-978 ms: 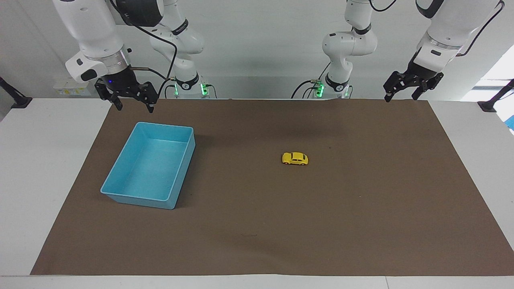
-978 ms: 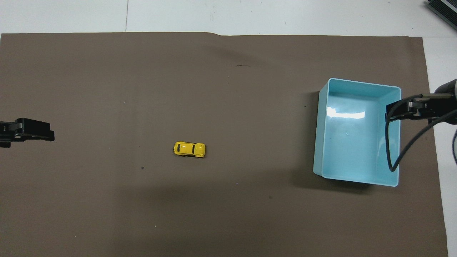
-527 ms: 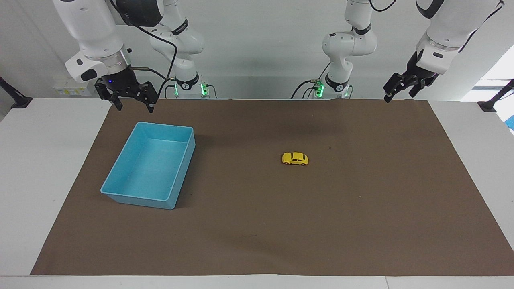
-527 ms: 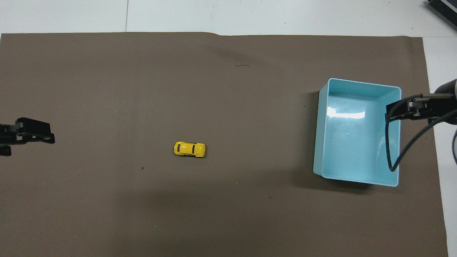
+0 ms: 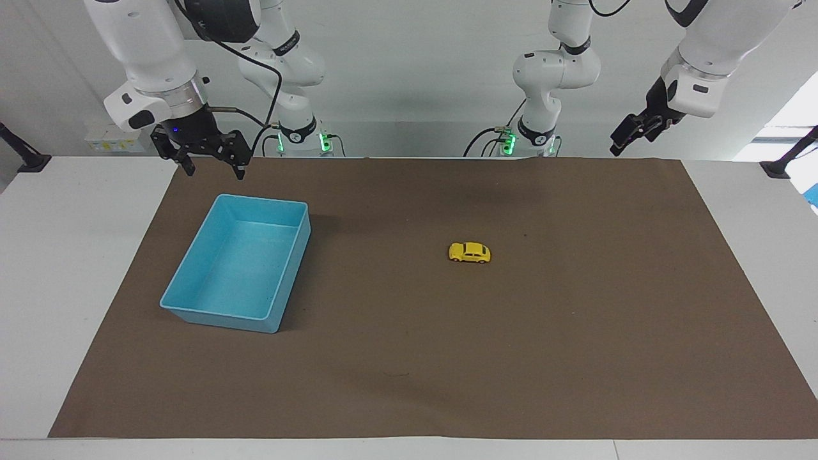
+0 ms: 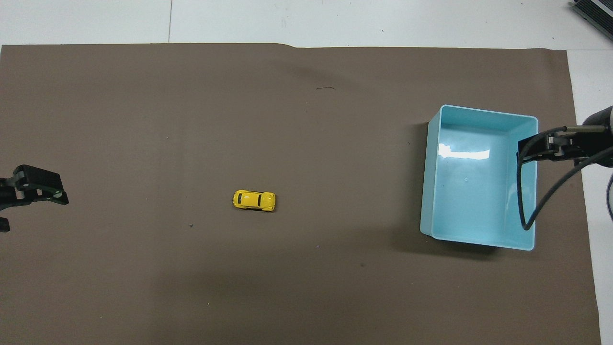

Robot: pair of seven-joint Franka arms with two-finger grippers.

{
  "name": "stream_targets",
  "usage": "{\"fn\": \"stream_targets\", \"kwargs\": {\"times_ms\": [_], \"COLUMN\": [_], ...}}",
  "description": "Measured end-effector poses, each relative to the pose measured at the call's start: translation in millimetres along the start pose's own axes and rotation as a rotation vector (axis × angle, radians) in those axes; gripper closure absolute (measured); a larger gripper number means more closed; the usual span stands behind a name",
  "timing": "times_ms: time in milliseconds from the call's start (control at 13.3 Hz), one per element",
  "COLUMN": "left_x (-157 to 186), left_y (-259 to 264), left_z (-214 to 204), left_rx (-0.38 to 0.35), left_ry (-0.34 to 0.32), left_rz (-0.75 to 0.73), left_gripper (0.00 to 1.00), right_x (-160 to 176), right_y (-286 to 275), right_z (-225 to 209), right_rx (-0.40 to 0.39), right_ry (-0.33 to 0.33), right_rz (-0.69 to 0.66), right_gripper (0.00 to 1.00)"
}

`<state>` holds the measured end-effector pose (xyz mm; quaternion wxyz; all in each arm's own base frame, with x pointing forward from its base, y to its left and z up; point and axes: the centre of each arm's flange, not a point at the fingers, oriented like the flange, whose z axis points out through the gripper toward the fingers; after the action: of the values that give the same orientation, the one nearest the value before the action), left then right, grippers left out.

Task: Wind up and store yellow beetle car
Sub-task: 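Reach the left gripper over the yellow toy car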

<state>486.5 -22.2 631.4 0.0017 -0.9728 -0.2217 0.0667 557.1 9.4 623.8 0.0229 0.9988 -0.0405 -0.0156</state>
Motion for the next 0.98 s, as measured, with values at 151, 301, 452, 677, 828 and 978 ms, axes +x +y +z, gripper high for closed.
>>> {"fn": "stream_targets", "kwargs": {"times_ms": [151,301,452,677,828,978], "left_x": [4.6,6.6,6.0,5.1,5.3,5.7], "left_y": [-9.1,-13.1,-11.9,-9.9,-9.0,-4.7], "left_z": [-0.4,-0.6,-0.6,-0.6,-0.2,3.9], "left_rx": [-0.004,-0.005,-0.004,-0.004,-0.007,-0.015], "left_ry": [-0.001,-0.002,-0.002,-0.001,0.003,0.012], "left_rz": [-0.133,-0.302,-0.461,-0.638,-0.703,-0.741], "left_gripper": [0.00,0.00,0.00,0.00,0.00,0.00], "right_x": [0.0,0.0,0.0,0.0,0.0,0.0], "right_y": [0.0,0.0,0.0,0.0,0.0,0.0], "right_z": [0.0,0.0,0.0,0.0,0.0,0.0], "right_rx": [0.000,0.000,0.000,0.000,0.000,0.000], "right_ry": [0.000,0.000,0.000,0.000,0.000,0.000], "right_rz": [0.000,0.000,0.000,0.000,0.000,0.000], "right_gripper": [0.00,0.00,0.00,0.00,0.00,0.00]}}
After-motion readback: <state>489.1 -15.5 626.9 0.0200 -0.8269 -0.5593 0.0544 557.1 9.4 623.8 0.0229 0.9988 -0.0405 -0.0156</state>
